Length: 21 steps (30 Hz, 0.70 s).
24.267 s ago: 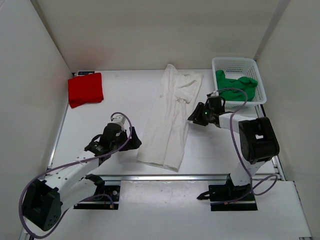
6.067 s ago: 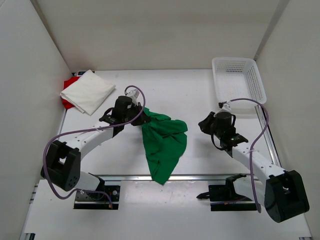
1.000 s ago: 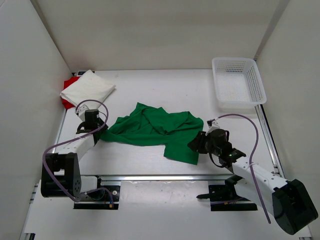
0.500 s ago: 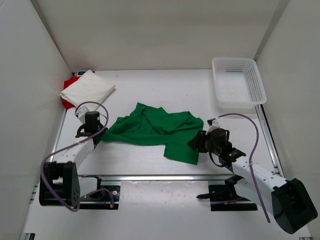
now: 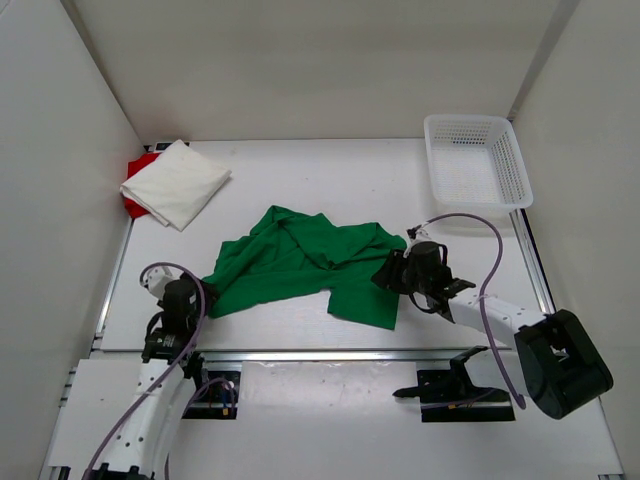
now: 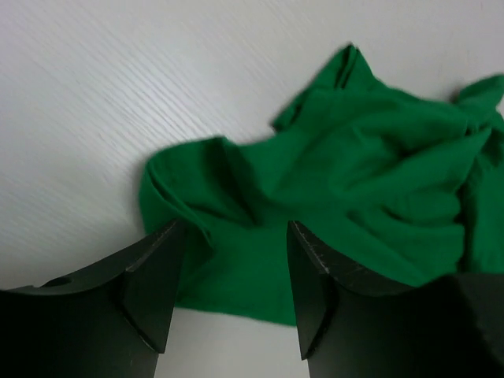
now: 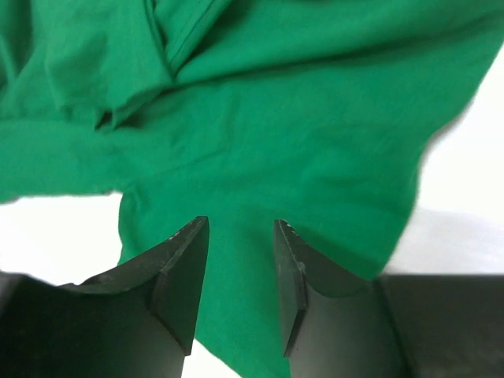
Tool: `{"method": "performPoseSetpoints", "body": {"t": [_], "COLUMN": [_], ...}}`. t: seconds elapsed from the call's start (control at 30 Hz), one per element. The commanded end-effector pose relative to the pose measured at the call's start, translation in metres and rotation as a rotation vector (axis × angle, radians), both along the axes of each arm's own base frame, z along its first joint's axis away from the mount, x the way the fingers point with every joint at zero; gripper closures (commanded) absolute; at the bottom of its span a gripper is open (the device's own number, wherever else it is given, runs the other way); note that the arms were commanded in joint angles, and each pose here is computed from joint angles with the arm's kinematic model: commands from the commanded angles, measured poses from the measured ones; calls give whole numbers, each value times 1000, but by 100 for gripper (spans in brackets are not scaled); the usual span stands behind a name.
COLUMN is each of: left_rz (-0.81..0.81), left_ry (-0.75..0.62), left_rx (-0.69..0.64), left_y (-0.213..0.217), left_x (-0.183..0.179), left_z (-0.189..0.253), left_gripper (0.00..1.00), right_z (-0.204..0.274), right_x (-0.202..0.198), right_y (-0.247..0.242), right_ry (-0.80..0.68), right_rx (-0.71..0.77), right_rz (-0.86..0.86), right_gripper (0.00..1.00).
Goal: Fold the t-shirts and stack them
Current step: Flatten out the tshirt
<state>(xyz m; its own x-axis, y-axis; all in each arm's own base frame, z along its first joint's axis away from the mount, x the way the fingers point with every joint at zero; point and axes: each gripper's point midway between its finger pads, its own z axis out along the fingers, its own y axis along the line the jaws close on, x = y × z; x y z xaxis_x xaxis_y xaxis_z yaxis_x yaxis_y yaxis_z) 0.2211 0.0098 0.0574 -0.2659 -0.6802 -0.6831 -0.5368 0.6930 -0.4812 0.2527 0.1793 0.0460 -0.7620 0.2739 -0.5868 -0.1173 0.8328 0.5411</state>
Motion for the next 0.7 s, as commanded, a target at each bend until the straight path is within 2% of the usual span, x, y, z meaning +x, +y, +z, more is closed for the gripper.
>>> {"method": "performPoseSetpoints", "body": {"t": [0.0,0.1,0.17,0.37,0.47,0.53,0.6,0.67], "left_rz": [-26,-31,-41,-71,-35,-56,-116,-174], "left_ry": [1,-21,-16,40,-3,-51,-13,66], "left_rx": [-41,-22,-8,152,209,199,179,200], "left_y": [-17,-13,-10,-5,3,1,-7,-17], "left_x": [-7,-1,7,33,41,47,51,53], "left_z": [-1,10,17,34,60,78,67,46], "left_gripper": [35,37,27,15,12,7,1,1], "right_z": [23,21,22,17,15,6,4,-2], "right_x": [34,47,53,55,63,68,75,77], "right_y": [-3,-4,-8,-26,-36,-47,-57,-62], "right_ry": [-99,-77,-76,-90,-79,-54,-42,-24], "right_rx": [-7,-13,-8,-67,-86,-105,-105,-112], "right_rz": [-50,-60,-74,-138,-171,-203,-232,-245], "right_gripper": [63,63,63,61,61,58,58,58]}}
